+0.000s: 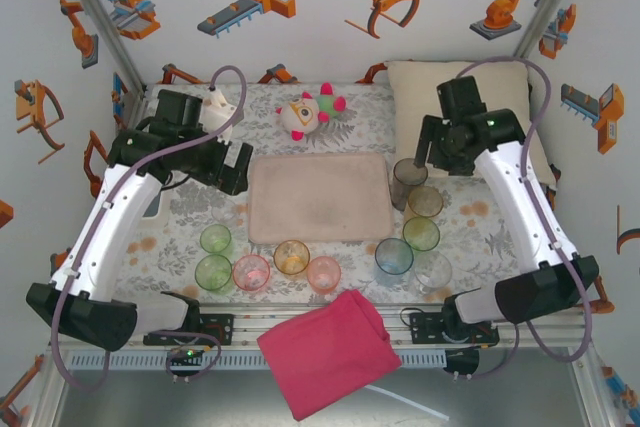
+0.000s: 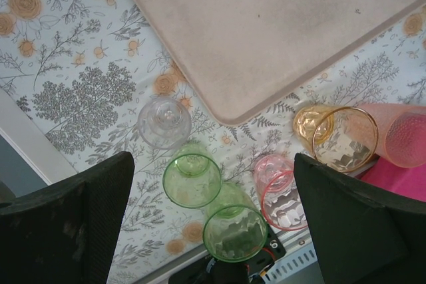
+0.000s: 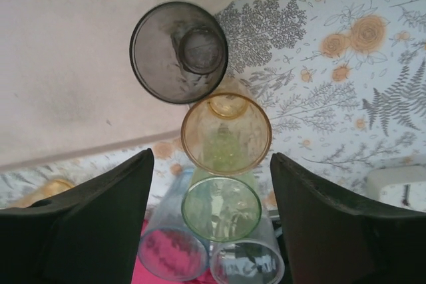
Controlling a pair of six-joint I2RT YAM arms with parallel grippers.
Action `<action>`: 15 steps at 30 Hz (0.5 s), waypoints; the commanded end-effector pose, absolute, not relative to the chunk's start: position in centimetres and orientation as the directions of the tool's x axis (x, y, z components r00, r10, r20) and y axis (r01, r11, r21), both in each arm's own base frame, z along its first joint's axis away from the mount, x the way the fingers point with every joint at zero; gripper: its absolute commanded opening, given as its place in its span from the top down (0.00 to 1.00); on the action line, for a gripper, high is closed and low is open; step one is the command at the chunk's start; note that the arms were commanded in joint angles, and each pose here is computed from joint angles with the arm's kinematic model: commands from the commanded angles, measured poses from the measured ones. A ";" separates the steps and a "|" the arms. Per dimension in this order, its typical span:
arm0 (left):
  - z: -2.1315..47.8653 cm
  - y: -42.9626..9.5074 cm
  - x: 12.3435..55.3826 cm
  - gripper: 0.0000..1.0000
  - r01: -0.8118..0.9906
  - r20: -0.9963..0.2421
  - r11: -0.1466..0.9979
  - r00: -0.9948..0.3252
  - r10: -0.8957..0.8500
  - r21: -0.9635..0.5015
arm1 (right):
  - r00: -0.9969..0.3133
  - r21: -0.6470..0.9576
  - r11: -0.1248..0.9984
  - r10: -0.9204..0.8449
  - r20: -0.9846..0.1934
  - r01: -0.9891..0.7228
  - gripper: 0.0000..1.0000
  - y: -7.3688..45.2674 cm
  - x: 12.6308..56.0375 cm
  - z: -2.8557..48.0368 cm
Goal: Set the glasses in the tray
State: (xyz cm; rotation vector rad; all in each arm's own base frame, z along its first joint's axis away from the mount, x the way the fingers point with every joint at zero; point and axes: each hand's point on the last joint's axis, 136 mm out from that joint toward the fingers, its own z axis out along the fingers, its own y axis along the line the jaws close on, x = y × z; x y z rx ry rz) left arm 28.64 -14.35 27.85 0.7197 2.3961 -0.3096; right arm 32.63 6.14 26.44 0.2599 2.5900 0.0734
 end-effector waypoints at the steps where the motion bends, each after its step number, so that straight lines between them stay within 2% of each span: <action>1: 28.3 -14.5 28.2 0.03 0.564 -0.610 0.824 -0.674 0.416 -0.061 | -0.854 0.175 0.975 0.209 -0.477 0.141 0.42 6.8 34.3 25.3; 4: 28.2 -14.5 28.0 0.03 0.565 -0.611 0.823 -0.673 0.417 -0.061 | -0.866 0.165 0.974 0.213 -0.453 0.153 0.48 6.3 35.2 23.9; 15: 27.9 -14.3 27.2 0.03 0.567 -0.612 0.821 -0.673 0.414 -0.068 | -0.889 0.096 0.982 0.186 -0.418 0.161 0.55 5.3 36.8 20.3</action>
